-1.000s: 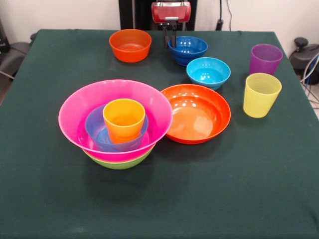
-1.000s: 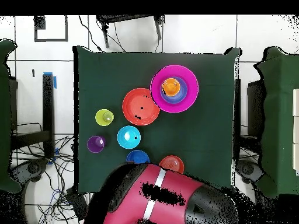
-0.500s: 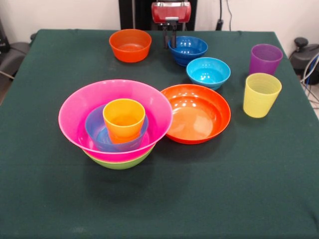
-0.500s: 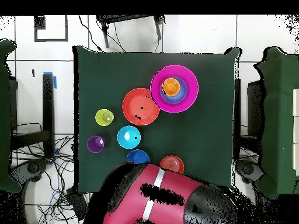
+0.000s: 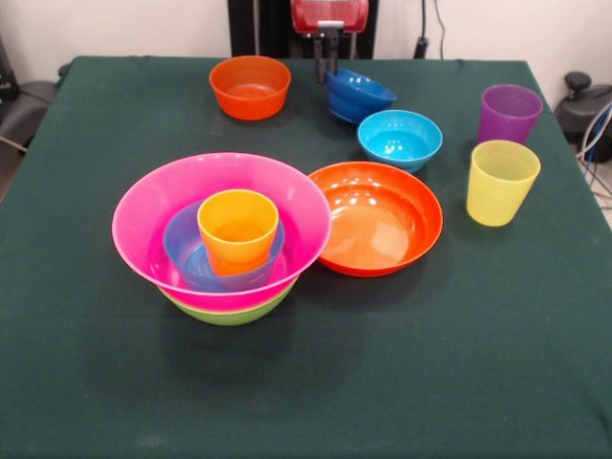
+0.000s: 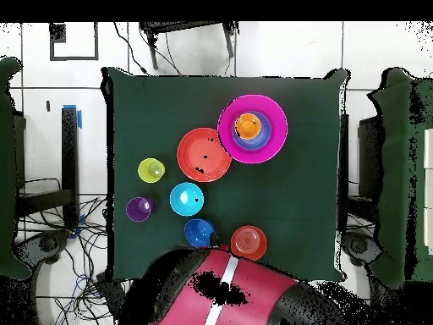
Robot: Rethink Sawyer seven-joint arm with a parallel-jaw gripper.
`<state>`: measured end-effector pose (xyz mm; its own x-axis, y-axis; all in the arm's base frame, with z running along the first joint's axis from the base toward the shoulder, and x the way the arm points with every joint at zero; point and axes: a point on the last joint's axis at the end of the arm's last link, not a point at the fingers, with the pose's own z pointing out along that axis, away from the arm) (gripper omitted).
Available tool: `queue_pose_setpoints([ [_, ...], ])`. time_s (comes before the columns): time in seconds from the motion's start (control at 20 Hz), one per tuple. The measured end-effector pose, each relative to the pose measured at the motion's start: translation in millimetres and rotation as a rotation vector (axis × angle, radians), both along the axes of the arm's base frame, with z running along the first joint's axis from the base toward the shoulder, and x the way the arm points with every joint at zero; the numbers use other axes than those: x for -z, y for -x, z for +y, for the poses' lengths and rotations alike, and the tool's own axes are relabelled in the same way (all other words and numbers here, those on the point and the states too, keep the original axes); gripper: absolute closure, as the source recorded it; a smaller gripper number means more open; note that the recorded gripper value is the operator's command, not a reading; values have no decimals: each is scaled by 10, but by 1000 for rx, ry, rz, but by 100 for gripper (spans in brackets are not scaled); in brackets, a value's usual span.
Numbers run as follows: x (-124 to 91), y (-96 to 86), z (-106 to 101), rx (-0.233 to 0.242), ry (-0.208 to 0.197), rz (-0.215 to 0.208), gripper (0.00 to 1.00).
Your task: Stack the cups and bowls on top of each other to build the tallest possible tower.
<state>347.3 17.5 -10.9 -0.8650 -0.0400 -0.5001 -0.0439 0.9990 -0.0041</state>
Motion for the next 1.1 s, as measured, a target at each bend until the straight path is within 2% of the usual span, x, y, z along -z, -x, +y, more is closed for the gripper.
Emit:
queue_pose_setpoints([
  [0.15,-156,-63,-9,4,8,-29,100],
  [0.5,-315,-142,-54,17,17,-64,100],
  [1.1,-414,-208,-90,26,23,-91,100],
])
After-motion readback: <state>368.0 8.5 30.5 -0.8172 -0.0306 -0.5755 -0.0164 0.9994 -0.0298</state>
